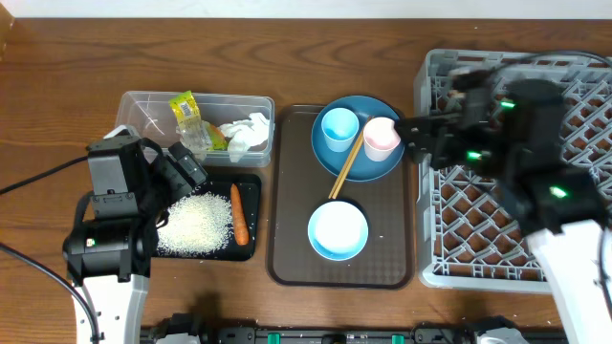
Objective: Sort waste into correct bins and load items into the dishwasher rack
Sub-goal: 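Move right gripper over the blue plate toward the wooden chopsticks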
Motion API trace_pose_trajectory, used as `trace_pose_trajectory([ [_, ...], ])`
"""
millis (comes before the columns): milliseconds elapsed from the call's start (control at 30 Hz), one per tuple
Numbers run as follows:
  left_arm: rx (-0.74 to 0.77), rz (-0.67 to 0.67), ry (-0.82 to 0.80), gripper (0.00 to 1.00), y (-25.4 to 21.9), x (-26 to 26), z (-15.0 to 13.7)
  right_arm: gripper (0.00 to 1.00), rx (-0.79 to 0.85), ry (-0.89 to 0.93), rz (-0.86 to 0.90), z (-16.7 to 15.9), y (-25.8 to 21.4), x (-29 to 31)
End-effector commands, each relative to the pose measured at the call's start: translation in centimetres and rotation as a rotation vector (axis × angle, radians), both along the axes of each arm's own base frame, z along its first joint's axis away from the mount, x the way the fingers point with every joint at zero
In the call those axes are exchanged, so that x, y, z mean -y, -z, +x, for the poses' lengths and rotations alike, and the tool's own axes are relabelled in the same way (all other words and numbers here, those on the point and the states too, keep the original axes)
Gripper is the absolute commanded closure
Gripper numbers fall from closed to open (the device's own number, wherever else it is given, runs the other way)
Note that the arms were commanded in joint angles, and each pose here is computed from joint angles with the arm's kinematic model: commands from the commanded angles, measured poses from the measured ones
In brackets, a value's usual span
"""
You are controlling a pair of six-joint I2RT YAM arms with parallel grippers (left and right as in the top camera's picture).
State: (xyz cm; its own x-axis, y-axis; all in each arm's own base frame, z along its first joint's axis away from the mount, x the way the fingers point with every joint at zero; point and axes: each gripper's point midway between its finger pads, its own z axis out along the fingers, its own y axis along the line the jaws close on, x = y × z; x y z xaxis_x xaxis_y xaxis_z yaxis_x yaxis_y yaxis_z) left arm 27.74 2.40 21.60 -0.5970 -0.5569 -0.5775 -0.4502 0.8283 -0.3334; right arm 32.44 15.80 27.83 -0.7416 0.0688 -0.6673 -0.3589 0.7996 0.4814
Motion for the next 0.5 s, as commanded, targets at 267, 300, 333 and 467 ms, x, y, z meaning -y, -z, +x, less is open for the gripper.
trace_pose_trajectory([
  [267, 0.018, 0.017, 0.001, 0.01, -0.9, -0.3, 0.2, 0.58, -0.130, -0.003, -0.266, 0.0, 9.2, -8.5],
  [300, 0.018, 0.017, 0.001, 0.01, -0.9, -0.3, 0.2, 0.57, -0.144, -0.003, -0.287, -0.1, 10.1, -9.0],
  [333, 0.017, 0.017, 0.001, 0.01, -0.8, -0.3, 0.2, 0.57, -0.158, 0.001, -0.298, -0.2, 10.8, -9.4],
  [467, 0.017, 0.017, 0.001, 0.01, -0.8, -0.3, 0.2, 0.58, -0.188, -0.006, -0.334, 0.0, 13.5, -10.8],
])
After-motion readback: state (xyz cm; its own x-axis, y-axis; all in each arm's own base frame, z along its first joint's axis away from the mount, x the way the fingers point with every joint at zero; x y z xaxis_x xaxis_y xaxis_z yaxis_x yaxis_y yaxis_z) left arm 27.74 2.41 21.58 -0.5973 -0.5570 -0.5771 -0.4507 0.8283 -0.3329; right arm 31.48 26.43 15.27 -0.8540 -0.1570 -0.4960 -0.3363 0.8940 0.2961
